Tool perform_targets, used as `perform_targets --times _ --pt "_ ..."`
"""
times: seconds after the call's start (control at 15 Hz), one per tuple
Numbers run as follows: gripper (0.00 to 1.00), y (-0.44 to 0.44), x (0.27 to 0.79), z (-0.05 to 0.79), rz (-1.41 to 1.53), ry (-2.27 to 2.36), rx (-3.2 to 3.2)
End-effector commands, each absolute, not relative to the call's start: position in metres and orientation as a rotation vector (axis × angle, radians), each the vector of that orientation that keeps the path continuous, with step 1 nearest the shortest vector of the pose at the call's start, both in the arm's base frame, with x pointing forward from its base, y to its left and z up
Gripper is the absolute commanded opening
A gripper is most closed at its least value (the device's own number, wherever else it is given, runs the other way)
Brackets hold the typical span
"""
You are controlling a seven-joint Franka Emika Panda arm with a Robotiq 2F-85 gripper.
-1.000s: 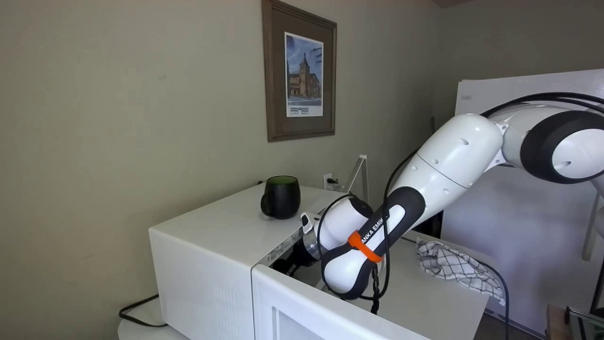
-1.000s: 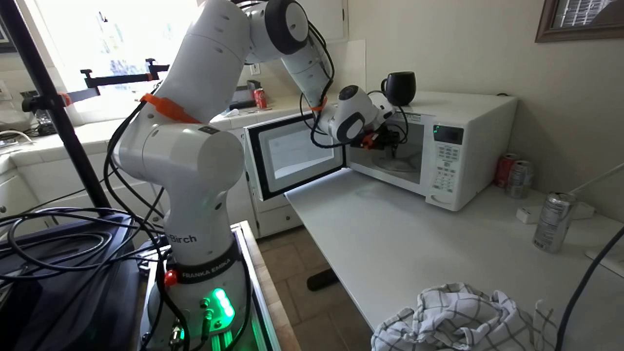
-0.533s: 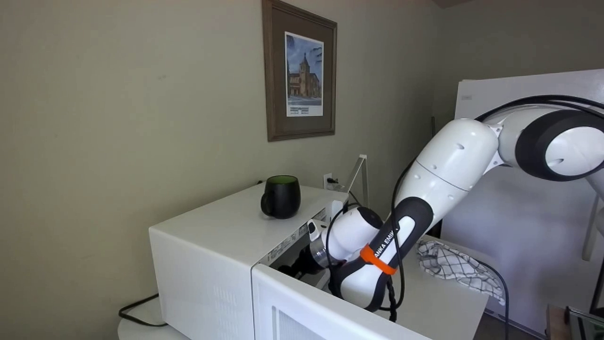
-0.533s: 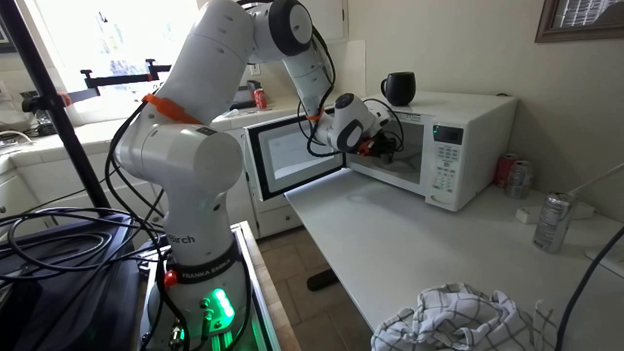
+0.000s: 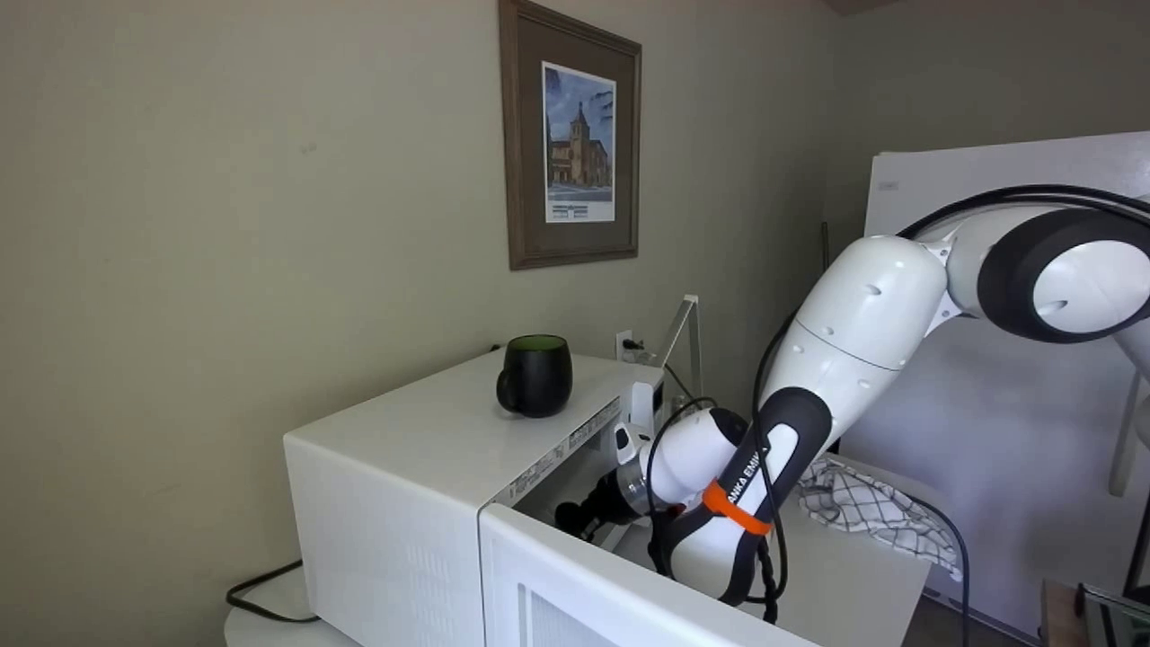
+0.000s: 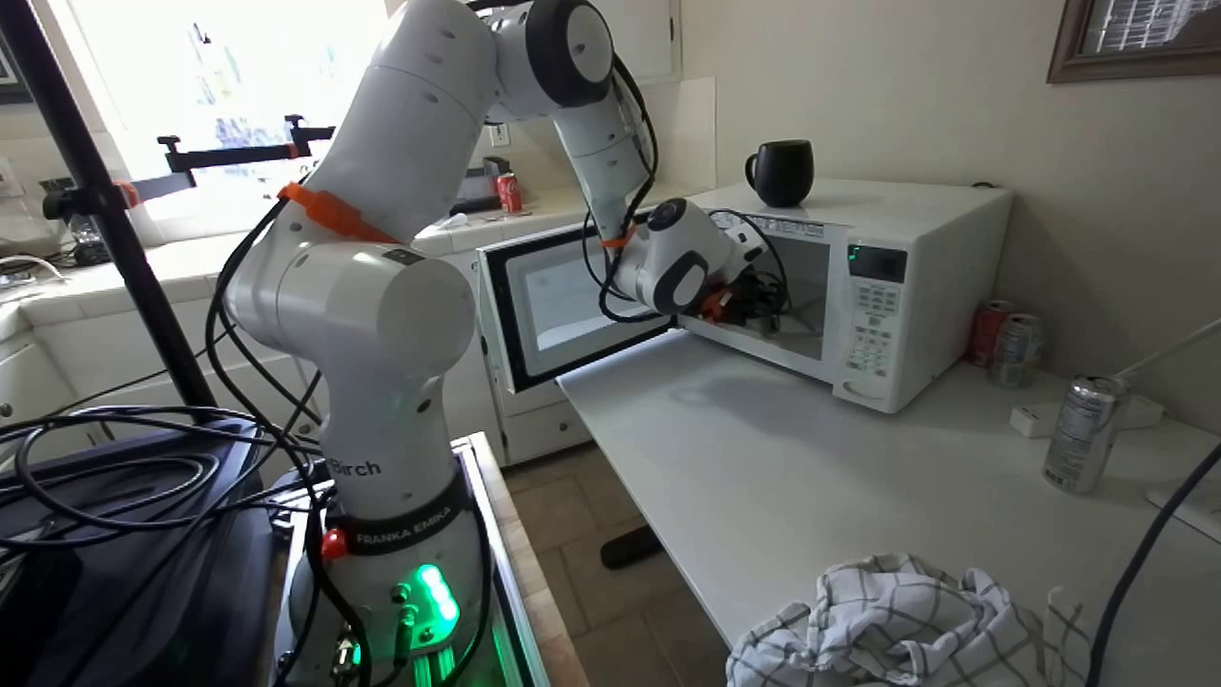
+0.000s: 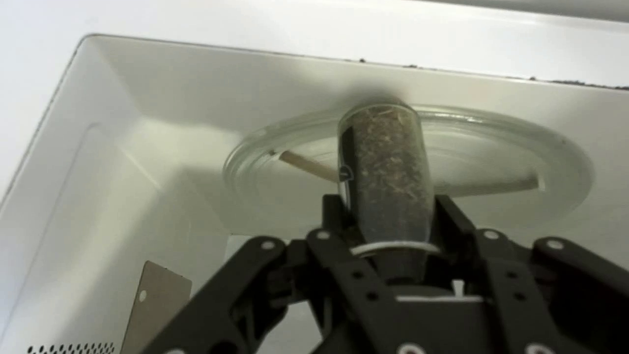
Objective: Put the spice bottle in the microwave
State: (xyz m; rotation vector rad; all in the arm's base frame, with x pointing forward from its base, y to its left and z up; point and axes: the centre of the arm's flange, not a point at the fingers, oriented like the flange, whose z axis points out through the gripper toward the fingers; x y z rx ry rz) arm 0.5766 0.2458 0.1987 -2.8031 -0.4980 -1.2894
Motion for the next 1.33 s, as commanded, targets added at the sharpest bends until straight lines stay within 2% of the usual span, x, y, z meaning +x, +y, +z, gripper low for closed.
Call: perform_targets --times 0.0,0.47,1.27 --pt "0.23 0.254 0.586 0.209 -1.339 -0.472 -2.781" --pt "0.23 0.279 0.609 0.217 -1.379 -0.511 -2.727" --pt "0.23 0.28 0.619 0.191 -1.339 -0.549 -2.756"
